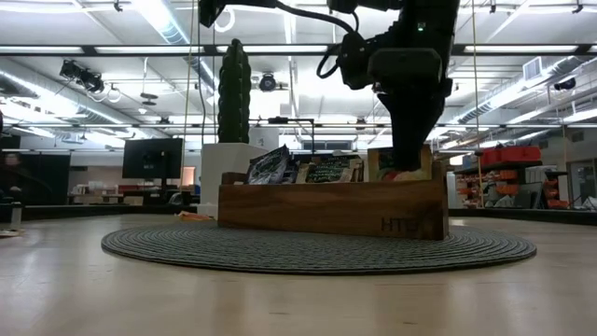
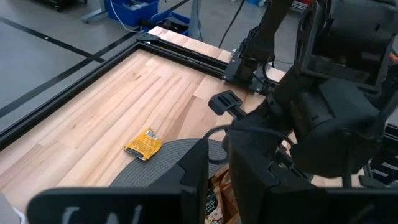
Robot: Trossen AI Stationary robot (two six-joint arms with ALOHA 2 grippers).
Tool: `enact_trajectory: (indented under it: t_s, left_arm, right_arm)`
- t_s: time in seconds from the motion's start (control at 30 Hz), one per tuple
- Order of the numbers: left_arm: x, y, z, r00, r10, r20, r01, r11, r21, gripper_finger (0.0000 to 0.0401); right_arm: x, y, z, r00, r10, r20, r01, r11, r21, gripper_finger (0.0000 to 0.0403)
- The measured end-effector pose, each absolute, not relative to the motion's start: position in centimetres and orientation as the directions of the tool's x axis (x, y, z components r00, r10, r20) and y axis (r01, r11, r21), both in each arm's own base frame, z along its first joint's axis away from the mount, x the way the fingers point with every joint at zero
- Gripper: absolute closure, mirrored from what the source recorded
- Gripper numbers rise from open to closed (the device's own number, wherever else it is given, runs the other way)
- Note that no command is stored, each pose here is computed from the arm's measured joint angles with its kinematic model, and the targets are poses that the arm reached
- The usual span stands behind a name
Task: Pick & Place Tea
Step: Put the orange tea bag into the right section of the wooden organizer
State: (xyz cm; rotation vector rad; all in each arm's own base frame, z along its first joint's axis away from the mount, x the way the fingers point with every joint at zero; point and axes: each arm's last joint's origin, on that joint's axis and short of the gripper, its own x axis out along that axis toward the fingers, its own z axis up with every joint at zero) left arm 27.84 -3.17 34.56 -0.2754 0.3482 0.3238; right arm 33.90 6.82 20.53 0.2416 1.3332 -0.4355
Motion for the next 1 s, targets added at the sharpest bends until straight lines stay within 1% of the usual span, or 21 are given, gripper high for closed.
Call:
enact_trajectory:
  t_s: [0.13, 0.37, 0.5, 0.6, 0.7, 0.8, 0.87, 0.93, 1.0]
  left_arm:
    - [27.8, -3.2, 34.4, 0.881, 0.262, -0.394, -0.359, 0.913, -0.195, 0.0337]
    - [27.7, -3.2, 34.2, 0.873, 0.262, -0.411, -0.362, 0.913, -0.187, 0.0337]
    - [27.1, -3.1, 34.0, 0.858, 0.244, -0.453, -0.372, 0.902, -0.219, 0.0337]
    - [26.3, -3.1, 33.6, 0.817, 0.233, -0.528, -0.43, 0.856, -0.287, 0.0337]
    - [25.2, -3.6, 32.7, 0.747, 0.198, -0.634, -0.453, 0.85, -0.268, 0.0337]
    - [23.5, -4.8, 31.7, 0.641, 0.108, -0.76, -0.42, 0.878, -0.23, 0.0336]
    - [22.7, -5.7, 31.3, 0.581, 0.048, -0.812, -0.38, 0.899, -0.219, 0.0334]
    - [21.7, -6.5, 30.7, 0.495, 0.005, -0.869, -0.341, 0.921, -0.19, 0.0323]
    - [21.1, -7.3, 30.4, 0.453, -0.033, -0.891, -0.293, 0.938, -0.184, 0.0301]
  right_arm:
    - [33.7, 6.3, 21.1, 0.178, -0.168, -0.97, 0.444, 0.893, -0.074, 0.0272]
    - [33.0, 5.6, 23.1, 0.23, -0.163, -0.96, 0.445, 0.894, -0.045, 0.019]
    - [32.1, 5.4, 24.7, 0.258, -0.174, -0.95, 0.456, 0.889, -0.039, 0.0155]
    - [30.9, 5.7, 26.3, 0.287, -0.221, -0.932, 0.49, 0.87, -0.055, 0.0141]
    - [29.6, 6.3, 27.7, 0.33, -0.28, -0.902, 0.522, 0.85, -0.073, 0.0136]
    - [28.7, 7.0, 28.8, 0.369, -0.33, -0.869, 0.556, 0.827, -0.078, 0.0135]
    - [28.3, 7.4, 29.2, 0.386, -0.357, -0.851, 0.572, 0.816, -0.082, 0.0135]
    - [28.0, 7.9, 29.3, 0.403, -0.372, -0.836, 0.585, 0.807, -0.078, 0.0135]
    - [27.9, 8.3, 29.3, 0.415, -0.378, -0.828, 0.585, 0.807, -0.075, 0.0135]
